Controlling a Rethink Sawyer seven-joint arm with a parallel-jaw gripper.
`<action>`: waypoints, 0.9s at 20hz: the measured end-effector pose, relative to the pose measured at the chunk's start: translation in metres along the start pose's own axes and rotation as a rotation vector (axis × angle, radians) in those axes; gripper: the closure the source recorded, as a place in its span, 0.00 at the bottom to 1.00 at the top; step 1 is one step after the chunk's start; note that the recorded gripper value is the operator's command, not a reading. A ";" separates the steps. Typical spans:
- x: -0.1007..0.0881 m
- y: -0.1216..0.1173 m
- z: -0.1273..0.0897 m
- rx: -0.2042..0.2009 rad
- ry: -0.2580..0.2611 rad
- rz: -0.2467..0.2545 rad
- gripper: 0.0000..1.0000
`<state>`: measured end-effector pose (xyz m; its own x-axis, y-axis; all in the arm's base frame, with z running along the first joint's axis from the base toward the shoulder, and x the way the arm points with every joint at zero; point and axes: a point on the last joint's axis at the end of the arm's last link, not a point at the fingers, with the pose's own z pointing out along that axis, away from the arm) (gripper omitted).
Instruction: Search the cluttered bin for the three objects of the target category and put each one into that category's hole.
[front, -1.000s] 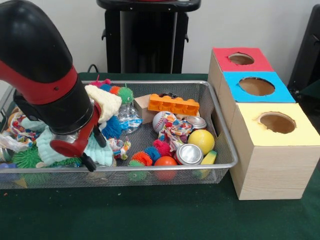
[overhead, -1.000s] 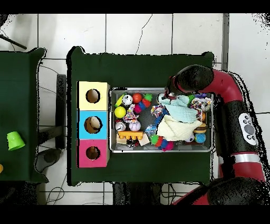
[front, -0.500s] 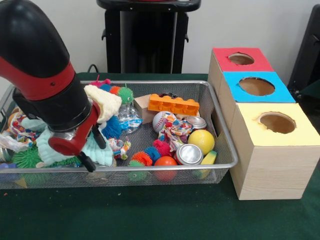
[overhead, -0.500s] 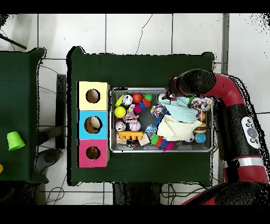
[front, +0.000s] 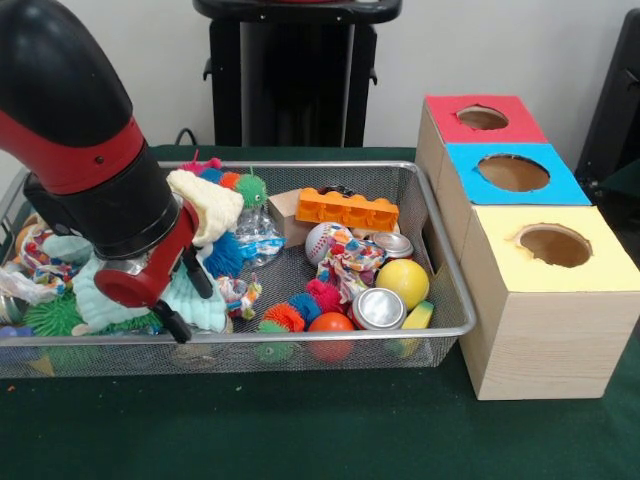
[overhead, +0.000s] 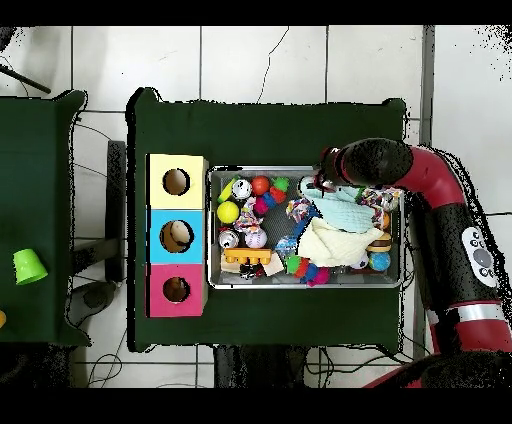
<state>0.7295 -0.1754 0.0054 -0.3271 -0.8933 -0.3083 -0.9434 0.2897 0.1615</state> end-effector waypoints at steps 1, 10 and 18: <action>0.000 0.001 0.000 0.008 -0.002 -0.002 0.00; 0.002 0.013 0.002 0.083 -0.013 -0.027 0.00; 0.005 0.027 0.004 0.108 -0.020 -0.043 0.00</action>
<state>0.7022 -0.1712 0.0049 -0.2862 -0.8989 -0.3317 -0.9566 0.2878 0.0457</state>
